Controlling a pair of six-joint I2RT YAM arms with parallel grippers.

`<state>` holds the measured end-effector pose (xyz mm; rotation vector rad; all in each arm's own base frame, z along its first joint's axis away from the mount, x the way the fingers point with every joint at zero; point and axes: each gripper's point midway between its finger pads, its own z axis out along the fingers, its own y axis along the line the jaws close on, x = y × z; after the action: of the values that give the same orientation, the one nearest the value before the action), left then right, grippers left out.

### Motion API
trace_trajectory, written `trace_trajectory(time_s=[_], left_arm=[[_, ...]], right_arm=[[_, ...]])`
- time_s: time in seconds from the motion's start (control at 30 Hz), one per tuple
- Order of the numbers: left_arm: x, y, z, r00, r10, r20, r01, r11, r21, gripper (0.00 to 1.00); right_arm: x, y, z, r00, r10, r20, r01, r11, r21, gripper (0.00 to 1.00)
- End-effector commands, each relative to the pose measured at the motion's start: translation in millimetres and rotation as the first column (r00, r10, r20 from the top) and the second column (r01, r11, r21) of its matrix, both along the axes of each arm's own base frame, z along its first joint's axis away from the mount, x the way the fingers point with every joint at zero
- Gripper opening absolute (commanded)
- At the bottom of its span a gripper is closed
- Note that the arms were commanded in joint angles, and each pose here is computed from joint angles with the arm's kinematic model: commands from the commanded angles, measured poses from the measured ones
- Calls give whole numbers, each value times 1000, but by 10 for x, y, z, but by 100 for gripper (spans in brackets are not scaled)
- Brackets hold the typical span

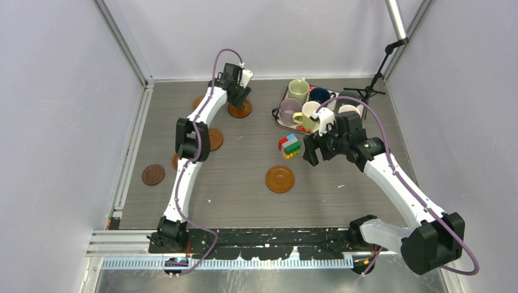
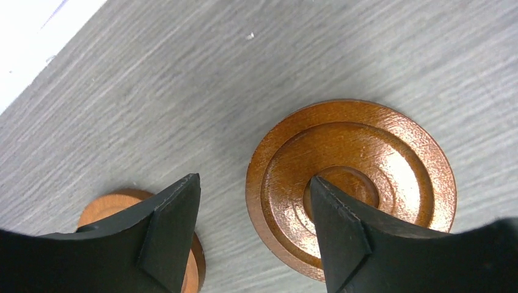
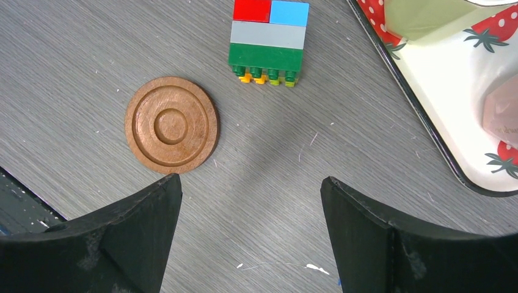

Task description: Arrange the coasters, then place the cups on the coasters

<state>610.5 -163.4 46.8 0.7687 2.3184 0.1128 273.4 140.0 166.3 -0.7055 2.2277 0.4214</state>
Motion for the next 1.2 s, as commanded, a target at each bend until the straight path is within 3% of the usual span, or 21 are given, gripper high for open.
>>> trace_trajectory(time_s=[0.0,0.23,0.37,0.5,0.67,0.97,1.17], left_arm=[[168,39,-96,999,27,33,-27,1000,-5,69],[234,-1,9,998,22,64,-20,1000,-22,70],[171,-75,499,995,7,102,2,996,-88,73],[-85,-145,1129,994,-30,108,51,980,-191,78],[-653,69,1452,997,-81,15,82,974,-209,84],[-1447,698,1060,975,-119,-186,75,971,-226,86],[-1625,936,814,963,-89,-253,23,968,-251,85]], right_arm=[[67,29,77,1000,2,30,-2,1000,20,88],[65,18,69,1000,0,27,0,1000,18,88],[61,22,70,1000,2,24,-3,1000,25,88],[60,28,78,1000,4,24,-4,1000,28,88],[87,60,134,999,7,32,-8,999,43,88],[249,194,331,1000,28,-14,-27,999,46,89],[380,363,301,999,24,-44,-19,995,98,89]])
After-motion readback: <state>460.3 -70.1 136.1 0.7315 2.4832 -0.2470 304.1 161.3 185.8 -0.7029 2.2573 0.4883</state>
